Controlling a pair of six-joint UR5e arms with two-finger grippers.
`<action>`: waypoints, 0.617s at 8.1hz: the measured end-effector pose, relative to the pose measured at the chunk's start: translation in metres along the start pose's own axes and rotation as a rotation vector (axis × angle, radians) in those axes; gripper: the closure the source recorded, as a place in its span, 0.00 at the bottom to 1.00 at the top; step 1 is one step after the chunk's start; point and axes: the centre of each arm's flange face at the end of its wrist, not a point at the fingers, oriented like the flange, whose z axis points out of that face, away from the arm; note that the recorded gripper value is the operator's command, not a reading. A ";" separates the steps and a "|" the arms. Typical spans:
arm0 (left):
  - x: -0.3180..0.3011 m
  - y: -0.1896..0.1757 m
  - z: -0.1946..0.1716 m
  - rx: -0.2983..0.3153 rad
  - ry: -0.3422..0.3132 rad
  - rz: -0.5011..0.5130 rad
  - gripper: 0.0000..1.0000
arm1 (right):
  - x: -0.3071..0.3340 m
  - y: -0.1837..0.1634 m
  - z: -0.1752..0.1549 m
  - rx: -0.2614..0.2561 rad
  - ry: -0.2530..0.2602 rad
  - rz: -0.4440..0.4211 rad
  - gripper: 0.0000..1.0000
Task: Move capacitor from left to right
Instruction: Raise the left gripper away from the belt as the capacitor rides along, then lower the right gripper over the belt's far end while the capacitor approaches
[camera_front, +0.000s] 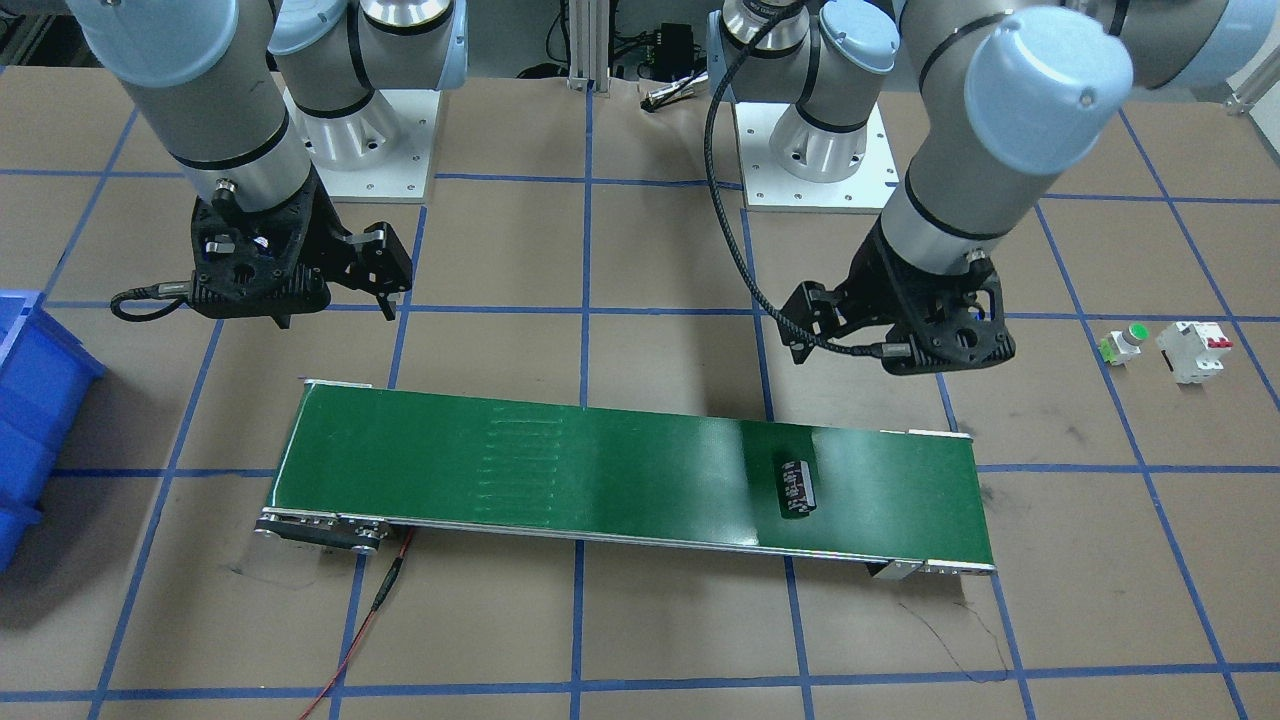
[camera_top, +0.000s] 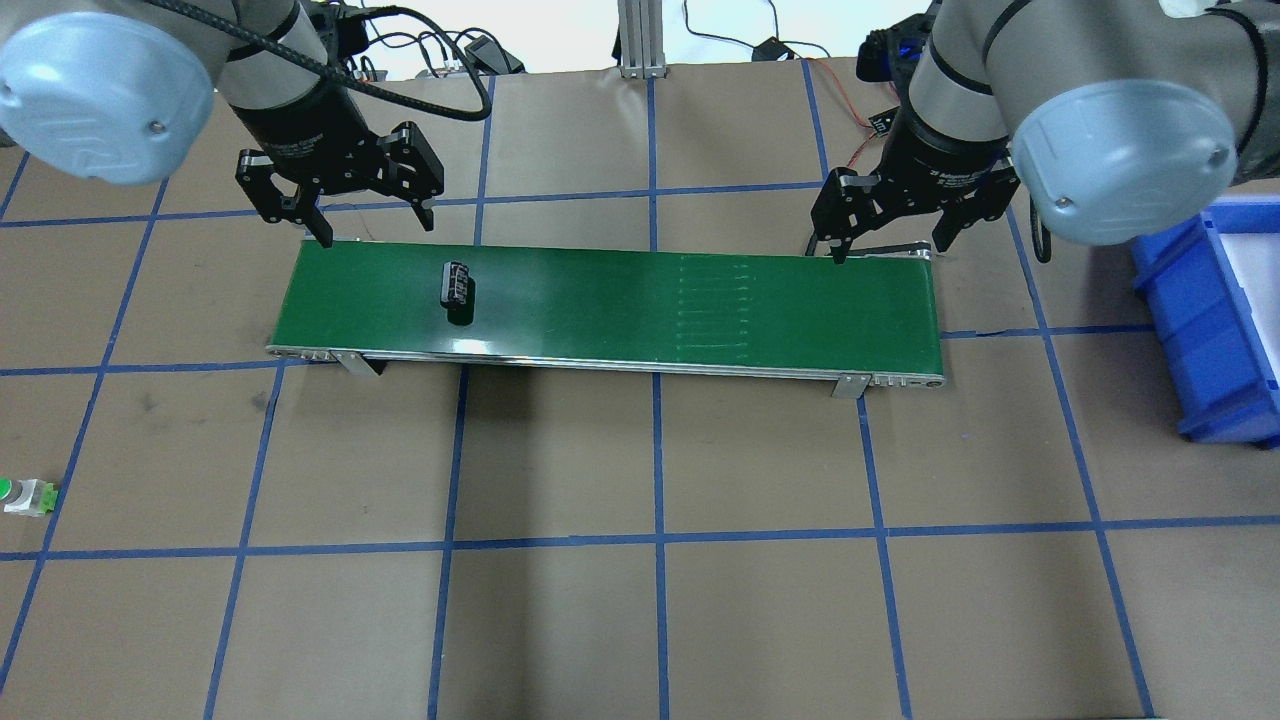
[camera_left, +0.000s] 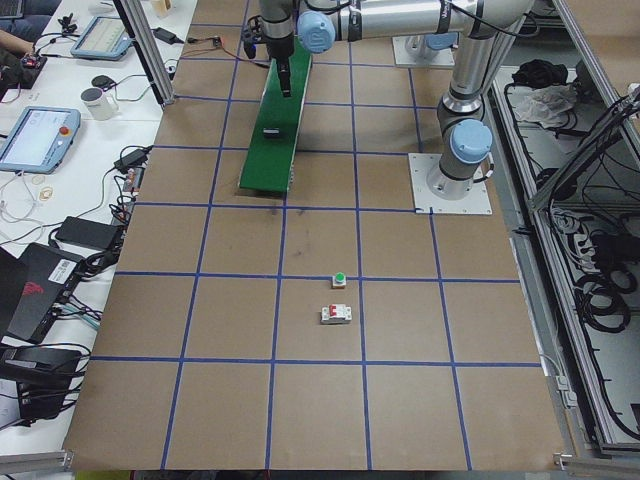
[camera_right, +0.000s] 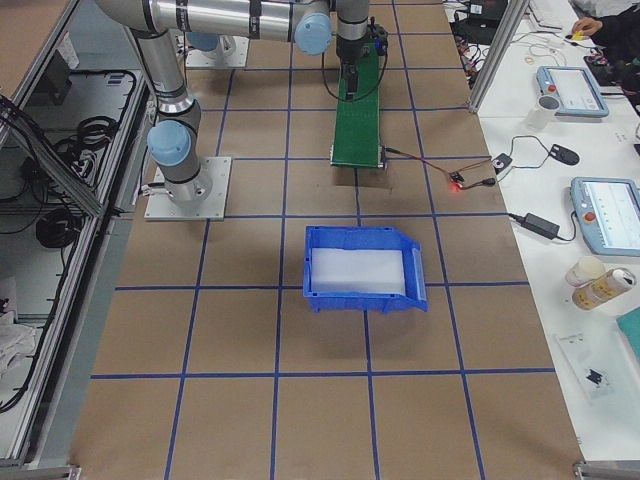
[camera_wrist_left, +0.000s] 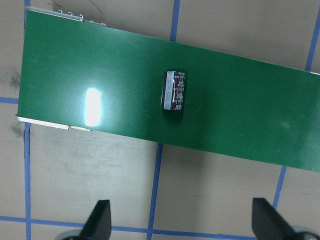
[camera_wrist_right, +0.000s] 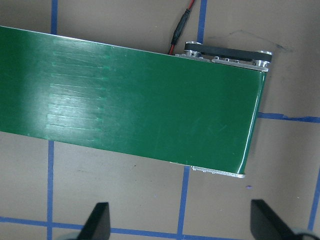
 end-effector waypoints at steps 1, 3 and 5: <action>0.001 0.011 -0.018 -0.002 -0.003 0.001 0.00 | -0.001 -0.005 0.004 0.008 -0.018 -0.001 0.00; -0.001 0.024 -0.039 0.013 -0.032 0.006 0.00 | 0.000 -0.020 0.018 0.030 -0.032 0.000 0.00; -0.001 0.028 -0.048 0.030 -0.044 0.009 0.00 | 0.012 -0.038 0.043 0.052 -0.049 0.001 0.00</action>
